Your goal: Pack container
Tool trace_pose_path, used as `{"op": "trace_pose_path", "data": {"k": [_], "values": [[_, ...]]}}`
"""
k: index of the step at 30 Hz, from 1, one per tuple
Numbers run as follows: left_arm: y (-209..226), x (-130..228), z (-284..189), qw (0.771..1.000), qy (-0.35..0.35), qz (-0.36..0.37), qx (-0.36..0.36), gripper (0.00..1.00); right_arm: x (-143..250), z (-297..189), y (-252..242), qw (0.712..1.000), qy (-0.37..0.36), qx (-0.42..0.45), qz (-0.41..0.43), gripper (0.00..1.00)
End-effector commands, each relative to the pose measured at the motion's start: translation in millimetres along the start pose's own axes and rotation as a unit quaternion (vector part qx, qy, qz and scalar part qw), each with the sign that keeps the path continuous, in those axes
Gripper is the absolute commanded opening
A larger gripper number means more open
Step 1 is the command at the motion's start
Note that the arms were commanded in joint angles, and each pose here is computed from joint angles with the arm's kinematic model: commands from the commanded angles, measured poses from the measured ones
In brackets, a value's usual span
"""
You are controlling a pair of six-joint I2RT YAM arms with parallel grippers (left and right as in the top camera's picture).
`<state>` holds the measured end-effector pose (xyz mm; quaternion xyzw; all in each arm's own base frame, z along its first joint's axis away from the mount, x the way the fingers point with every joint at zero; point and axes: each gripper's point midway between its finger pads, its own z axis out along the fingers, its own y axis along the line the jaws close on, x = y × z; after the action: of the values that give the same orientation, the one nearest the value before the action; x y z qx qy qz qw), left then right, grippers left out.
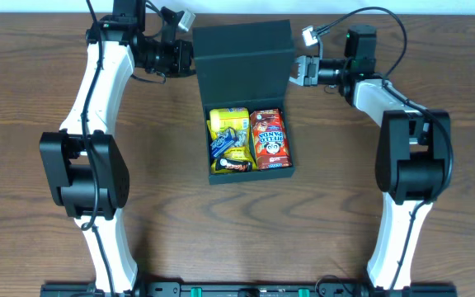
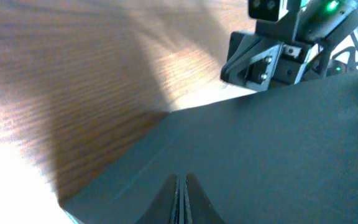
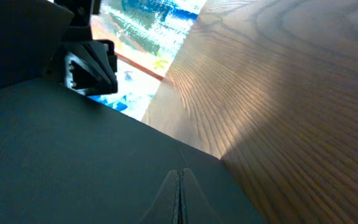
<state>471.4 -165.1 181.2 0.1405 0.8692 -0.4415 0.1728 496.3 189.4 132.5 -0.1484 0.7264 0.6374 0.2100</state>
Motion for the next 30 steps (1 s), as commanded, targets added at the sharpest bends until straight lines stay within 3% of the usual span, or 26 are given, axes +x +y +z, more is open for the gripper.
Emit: {"op": "trace_pose_path", "data": {"k": [1,14,22,30], "values": [[-12.5,-2.2,-7.1,1.000,-0.002,0.020,-0.003,0.06,2.4,-4.7,5.1,1.000,0.008,-0.020,0.002,0.02],[-18.0,37.3,16.0,0.995,0.082,0.012,-0.059,0.06,12.9,-5.6,13.7,0.998,0.028,-0.050,0.032,0.02],[-9.9,44.5,14.3,0.991,0.095,-0.012,-0.092,0.06,8.8,-15.5,10.0,0.998,0.018,-0.044,0.033,0.02],[14.8,35.8,-15.1,0.977,0.064,-0.059,-0.196,0.06,0.4,-25.6,-3.1,0.999,-0.006,-0.011,0.037,0.02]]}}
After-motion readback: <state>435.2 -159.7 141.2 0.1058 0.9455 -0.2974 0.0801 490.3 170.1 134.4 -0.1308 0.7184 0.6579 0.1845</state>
